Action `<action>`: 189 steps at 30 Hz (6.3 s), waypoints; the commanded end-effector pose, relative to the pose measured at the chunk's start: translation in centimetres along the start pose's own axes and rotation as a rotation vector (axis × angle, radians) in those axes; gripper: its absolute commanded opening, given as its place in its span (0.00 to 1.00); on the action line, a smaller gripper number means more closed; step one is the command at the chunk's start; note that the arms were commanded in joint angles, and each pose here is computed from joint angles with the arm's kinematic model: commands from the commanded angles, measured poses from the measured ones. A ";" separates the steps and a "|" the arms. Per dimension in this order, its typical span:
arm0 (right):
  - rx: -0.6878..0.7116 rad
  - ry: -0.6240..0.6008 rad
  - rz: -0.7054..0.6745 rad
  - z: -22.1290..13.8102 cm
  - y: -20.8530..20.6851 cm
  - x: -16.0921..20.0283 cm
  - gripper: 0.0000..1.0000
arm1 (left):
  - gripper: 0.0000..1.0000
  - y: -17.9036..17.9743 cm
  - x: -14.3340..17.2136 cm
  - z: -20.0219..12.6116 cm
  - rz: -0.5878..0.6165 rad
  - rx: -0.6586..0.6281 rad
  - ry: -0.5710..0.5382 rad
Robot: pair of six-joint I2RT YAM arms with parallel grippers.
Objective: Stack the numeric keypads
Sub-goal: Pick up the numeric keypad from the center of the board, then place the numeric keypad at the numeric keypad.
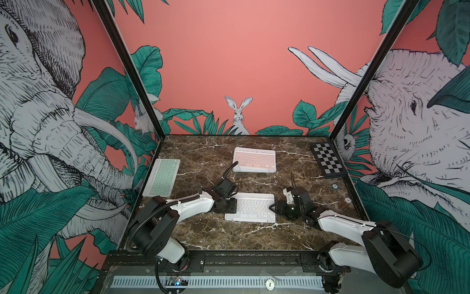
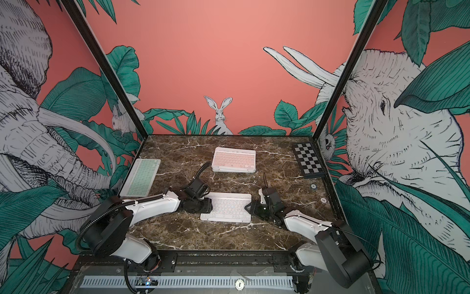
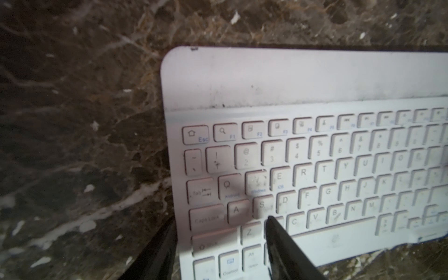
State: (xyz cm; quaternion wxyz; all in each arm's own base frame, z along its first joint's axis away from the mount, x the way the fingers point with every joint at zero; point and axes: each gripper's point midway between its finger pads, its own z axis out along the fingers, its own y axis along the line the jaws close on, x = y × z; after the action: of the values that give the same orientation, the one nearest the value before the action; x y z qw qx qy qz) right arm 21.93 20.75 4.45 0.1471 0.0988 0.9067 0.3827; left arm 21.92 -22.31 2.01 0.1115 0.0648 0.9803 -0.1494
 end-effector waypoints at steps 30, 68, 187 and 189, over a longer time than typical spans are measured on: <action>-0.355 0.116 -0.163 -2.3 8.1 1.5 0.43 | 0.60 -4.0 4.4 2.9 0.172 0.262 0.169; -0.222 0.064 -0.153 -4.7 5.4 1.7 0.35 | 0.59 -1.8 4.3 2.7 0.145 0.167 0.109; -0.491 0.145 -0.063 5.6 5.1 -27.0 0.35 | 0.63 5.0 -13.8 -10.0 -0.184 0.012 -0.207; -0.460 0.148 -0.072 5.5 4.7 -26.8 0.37 | 0.63 5.0 -13.7 -9.8 -0.186 0.017 -0.204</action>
State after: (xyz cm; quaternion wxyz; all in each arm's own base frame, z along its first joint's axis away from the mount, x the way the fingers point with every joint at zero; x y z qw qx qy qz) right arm 49.03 20.44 8.71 0.0951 0.0160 0.7965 0.5969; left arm 33.94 -15.73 13.06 0.1980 -0.0342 0.9655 -0.1656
